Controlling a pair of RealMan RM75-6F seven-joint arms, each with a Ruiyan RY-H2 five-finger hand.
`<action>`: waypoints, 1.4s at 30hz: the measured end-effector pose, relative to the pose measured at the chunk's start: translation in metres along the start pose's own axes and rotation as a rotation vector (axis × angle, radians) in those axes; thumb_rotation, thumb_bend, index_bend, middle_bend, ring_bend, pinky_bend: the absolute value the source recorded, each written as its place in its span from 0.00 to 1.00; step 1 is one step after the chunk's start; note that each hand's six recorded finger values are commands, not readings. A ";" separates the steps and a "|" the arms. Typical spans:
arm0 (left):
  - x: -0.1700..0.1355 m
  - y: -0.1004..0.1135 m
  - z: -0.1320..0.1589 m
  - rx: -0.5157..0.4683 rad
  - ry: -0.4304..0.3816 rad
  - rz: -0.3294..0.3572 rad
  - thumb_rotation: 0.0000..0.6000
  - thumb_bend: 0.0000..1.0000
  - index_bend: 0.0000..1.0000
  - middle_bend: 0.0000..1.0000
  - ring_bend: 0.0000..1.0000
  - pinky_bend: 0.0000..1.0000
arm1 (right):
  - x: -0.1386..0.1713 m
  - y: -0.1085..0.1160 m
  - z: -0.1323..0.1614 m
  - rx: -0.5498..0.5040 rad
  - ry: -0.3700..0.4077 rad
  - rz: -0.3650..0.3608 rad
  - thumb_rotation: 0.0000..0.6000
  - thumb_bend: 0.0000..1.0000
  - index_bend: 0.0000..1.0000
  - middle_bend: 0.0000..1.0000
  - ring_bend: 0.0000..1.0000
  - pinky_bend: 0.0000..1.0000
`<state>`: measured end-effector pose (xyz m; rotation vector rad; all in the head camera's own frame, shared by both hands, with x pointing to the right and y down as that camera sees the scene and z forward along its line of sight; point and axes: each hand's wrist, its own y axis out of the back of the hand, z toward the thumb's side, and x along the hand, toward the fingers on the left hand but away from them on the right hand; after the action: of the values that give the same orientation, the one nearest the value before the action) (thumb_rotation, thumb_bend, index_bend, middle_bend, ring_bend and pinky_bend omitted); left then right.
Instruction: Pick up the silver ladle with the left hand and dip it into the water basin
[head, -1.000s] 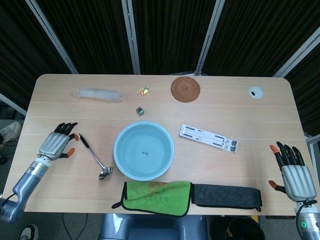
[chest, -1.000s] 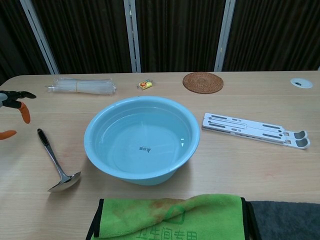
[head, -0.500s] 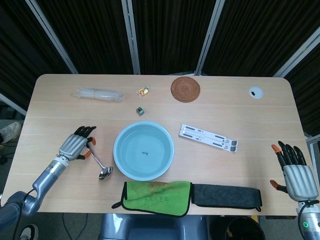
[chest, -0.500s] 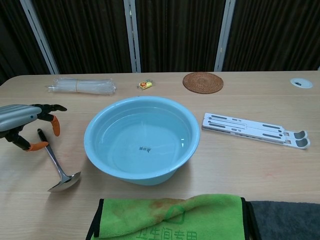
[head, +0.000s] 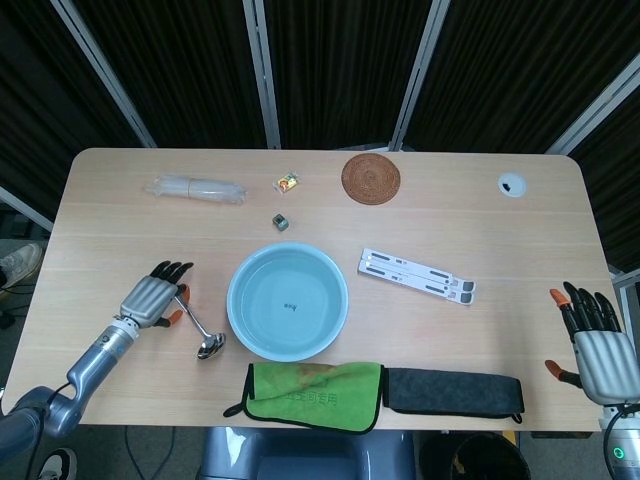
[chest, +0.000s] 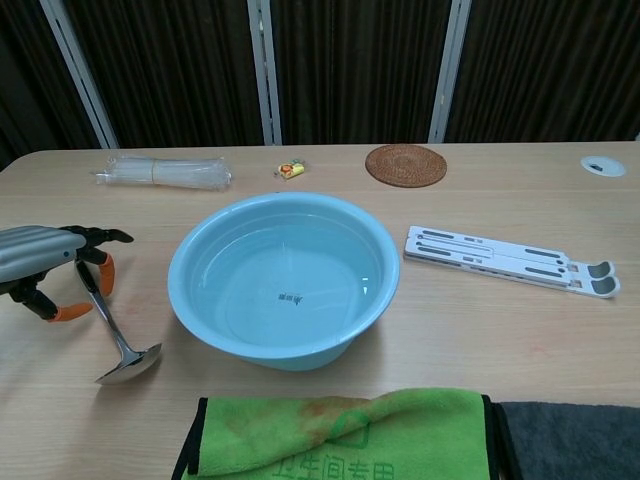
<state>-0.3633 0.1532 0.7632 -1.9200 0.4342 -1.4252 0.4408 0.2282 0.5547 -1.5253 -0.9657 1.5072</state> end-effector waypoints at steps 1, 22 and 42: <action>0.000 0.000 -0.001 0.003 0.003 -0.001 1.00 0.38 0.44 0.00 0.00 0.00 | 0.000 0.000 0.000 0.001 0.000 0.000 1.00 0.02 0.06 0.00 0.00 0.00; 0.008 -0.005 -0.003 0.016 0.001 -0.009 1.00 0.29 0.42 0.00 0.00 0.00 | -0.002 -0.002 -0.001 0.010 -0.007 0.004 1.00 0.02 0.06 0.00 0.00 0.00; 0.011 -0.009 -0.008 0.030 0.011 -0.051 1.00 0.29 0.47 0.00 0.00 0.00 | -0.005 -0.004 -0.003 0.023 -0.023 0.001 1.00 0.02 0.06 0.00 0.00 0.00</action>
<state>-0.3679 0.1502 0.7781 -1.9127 0.3694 -1.4668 0.4436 0.2255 0.5598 -1.4956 -0.9570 1.5349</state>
